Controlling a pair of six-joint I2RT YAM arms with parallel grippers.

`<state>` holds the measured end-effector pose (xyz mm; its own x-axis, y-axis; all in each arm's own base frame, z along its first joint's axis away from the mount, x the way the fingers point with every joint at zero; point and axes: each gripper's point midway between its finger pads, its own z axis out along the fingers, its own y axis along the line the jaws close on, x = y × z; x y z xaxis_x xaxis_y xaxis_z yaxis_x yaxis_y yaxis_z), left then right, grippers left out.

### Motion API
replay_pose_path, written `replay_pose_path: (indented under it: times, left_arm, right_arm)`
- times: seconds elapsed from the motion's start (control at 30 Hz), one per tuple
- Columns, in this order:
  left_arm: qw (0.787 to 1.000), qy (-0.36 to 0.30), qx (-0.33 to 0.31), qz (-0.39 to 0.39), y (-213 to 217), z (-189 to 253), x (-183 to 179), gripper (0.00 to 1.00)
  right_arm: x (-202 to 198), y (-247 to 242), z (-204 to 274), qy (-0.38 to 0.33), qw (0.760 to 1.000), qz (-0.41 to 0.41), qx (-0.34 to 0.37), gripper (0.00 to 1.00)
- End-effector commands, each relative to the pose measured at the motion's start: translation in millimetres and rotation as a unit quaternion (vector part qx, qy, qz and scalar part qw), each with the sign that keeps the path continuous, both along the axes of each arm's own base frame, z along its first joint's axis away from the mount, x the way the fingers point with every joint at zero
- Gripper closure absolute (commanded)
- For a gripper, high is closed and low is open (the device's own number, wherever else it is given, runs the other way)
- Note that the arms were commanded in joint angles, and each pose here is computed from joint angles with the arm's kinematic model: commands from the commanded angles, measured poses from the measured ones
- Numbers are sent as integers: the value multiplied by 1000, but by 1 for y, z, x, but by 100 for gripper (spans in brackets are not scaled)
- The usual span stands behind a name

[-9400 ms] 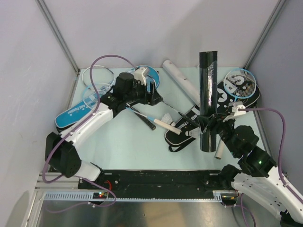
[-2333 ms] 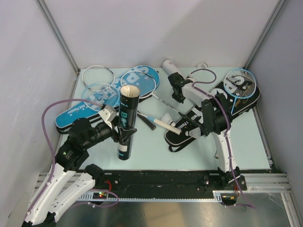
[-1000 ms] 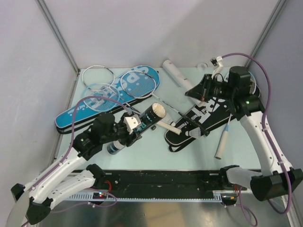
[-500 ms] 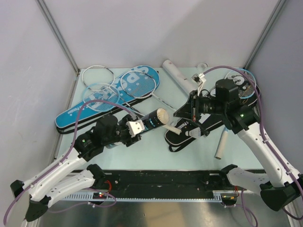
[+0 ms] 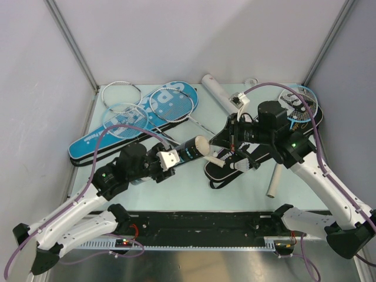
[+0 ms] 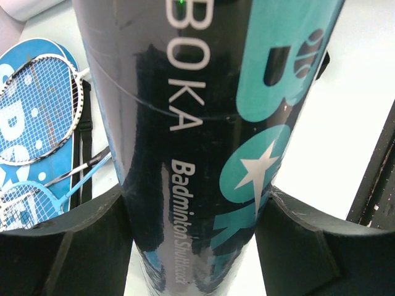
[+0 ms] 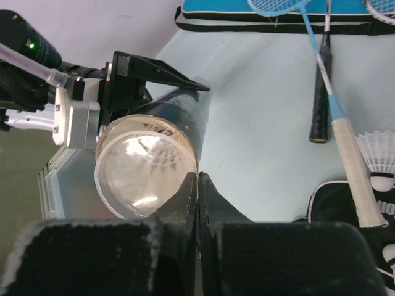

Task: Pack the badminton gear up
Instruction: Close the lid on the shuttle tube.

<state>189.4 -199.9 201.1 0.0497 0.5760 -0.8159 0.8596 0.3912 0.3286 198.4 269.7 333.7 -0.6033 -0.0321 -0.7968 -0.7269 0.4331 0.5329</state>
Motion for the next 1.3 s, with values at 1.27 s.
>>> replay_pose_path:
  times: [1.27]
  left_arm:
    - [998,-33,-45,13,-9,41,11,56]
  right_arm:
    - [5,3,-21,-29,995,-71,-60,100]
